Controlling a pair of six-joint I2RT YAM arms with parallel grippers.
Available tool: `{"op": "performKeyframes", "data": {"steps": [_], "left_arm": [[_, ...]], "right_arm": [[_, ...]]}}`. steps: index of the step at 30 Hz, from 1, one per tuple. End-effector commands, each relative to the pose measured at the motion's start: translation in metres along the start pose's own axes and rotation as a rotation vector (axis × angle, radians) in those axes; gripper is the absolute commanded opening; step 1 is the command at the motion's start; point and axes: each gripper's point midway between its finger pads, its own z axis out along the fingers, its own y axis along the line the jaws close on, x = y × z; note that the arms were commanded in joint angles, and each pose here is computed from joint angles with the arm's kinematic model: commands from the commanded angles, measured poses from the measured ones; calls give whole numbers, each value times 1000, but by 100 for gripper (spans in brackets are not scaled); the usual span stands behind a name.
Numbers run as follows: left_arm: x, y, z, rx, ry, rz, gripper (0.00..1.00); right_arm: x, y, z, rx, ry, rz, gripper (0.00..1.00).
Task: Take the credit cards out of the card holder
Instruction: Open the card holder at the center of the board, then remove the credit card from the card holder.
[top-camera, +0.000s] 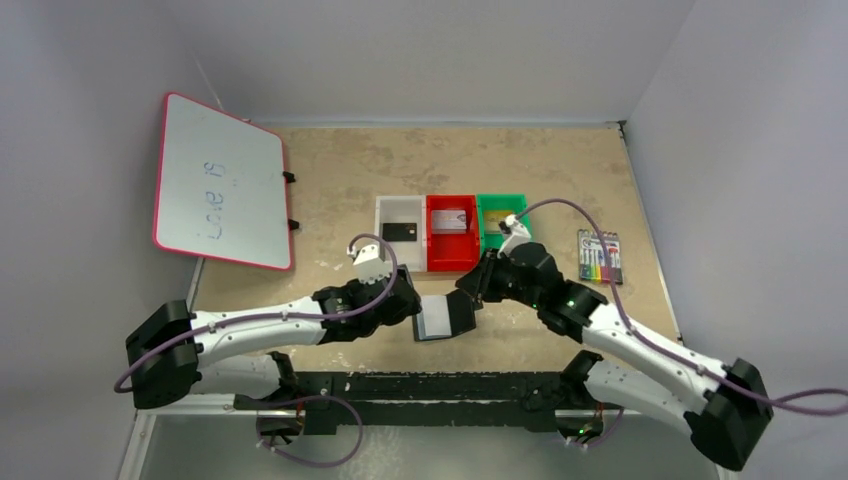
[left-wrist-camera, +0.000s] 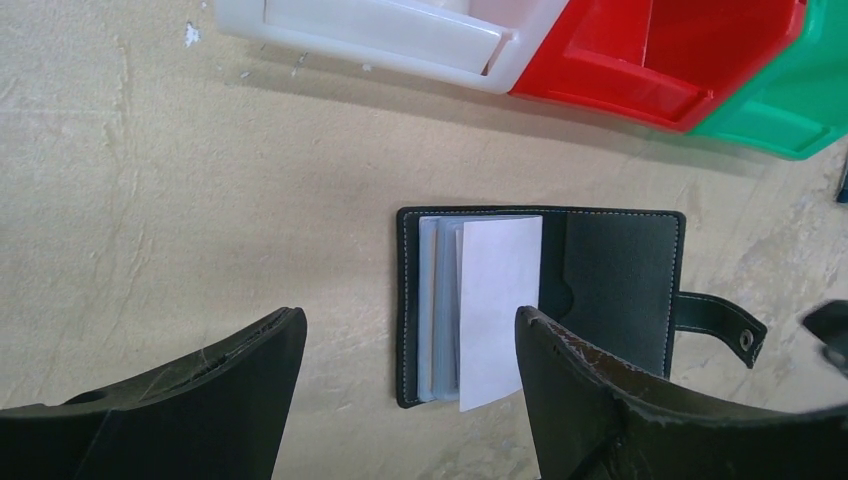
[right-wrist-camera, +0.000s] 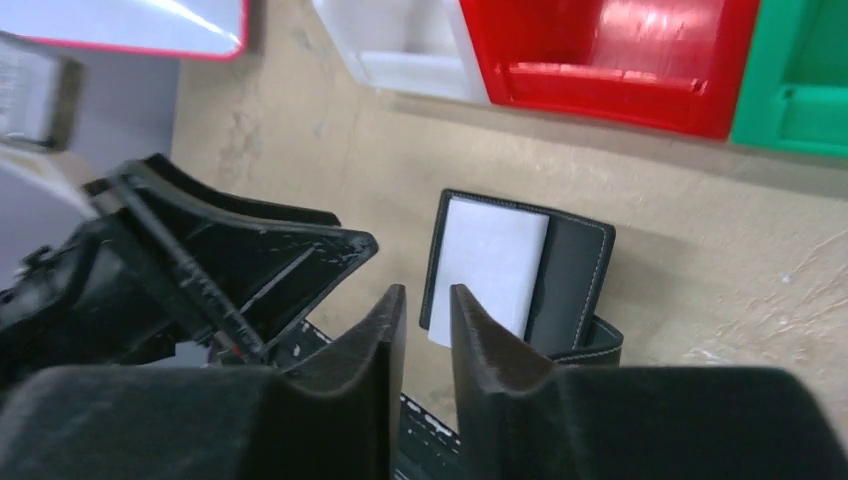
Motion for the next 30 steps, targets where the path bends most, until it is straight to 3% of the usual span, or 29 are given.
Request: {"op": "performKeyframes", "data": {"steps": [1,7,14,24,30], "left_arm": [[-14,1,-7,6,-47,-41,76],[-16,9,-10,-4,-62,-45,77],[-11,-8,-6,73,-40,-53,77],[9,-57,3,237,53,-26,75],[30,-73,18,277,120,-21,72]], "right_arm": [[5,5,22,9,85,-57,21],[41,-33,46,91,174,-80,19],[71,-85,52,282,197,39,18],[94,-87,47,202,216,123,20],[92,-96,41,238,168,172,20]]}}
